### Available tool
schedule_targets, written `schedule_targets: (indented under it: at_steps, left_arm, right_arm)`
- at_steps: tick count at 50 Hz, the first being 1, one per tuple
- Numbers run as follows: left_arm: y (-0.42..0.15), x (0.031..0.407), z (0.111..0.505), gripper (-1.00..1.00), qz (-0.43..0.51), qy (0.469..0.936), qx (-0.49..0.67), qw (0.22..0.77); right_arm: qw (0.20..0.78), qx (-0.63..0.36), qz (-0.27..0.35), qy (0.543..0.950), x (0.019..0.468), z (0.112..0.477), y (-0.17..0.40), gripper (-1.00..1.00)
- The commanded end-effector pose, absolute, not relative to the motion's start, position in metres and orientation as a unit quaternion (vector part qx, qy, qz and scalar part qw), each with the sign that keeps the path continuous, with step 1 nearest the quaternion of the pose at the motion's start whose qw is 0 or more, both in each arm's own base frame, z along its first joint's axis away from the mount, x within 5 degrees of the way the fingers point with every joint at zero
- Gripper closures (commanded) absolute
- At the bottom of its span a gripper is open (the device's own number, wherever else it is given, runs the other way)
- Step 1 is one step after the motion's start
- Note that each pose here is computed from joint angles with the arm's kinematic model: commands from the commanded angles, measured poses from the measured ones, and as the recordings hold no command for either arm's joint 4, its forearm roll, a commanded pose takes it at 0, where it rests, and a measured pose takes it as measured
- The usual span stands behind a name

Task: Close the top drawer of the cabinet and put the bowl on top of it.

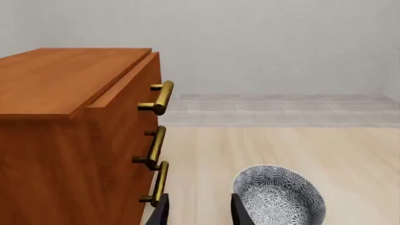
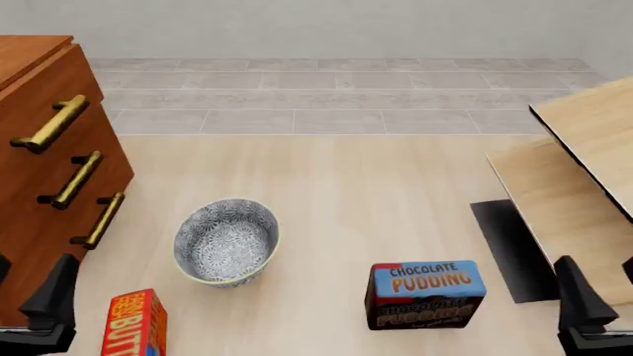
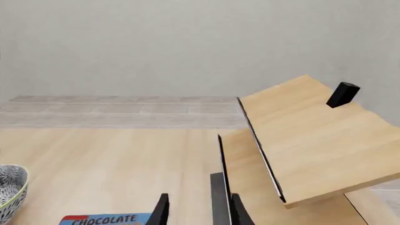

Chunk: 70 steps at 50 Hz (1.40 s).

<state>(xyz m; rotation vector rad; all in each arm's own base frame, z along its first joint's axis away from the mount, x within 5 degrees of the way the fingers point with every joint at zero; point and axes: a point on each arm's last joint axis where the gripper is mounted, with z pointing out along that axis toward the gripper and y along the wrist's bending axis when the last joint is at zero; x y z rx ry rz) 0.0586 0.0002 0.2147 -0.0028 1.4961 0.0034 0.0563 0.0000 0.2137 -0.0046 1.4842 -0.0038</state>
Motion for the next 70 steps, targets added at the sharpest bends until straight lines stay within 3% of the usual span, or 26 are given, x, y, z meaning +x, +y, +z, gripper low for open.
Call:
schedule_targets:
  at_steps: [1, 21, 70]
  left_arm:
    - [0.0, 0.057, 0.215, -1.0, 0.0, 0.675, -0.001, 0.737]
    - [-0.001, 0.06, 0.23, -1.0, 0.0, 0.671, 0.007, 0.741]
    - [-0.012, 0.14, 0.278, -1.0, -0.006, 0.655, 0.051, 0.754]
  right_arm:
    - [0.738, -0.002, 0.001, 0.675, 0.056, 0.215, 0.0, -1.0]
    - [0.737, -0.004, 0.003, 0.675, 0.056, 0.214, 0.001, -1.0]
    - [0.738, -0.001, 0.005, 0.674, 0.056, 0.215, 0.0, -1.0]
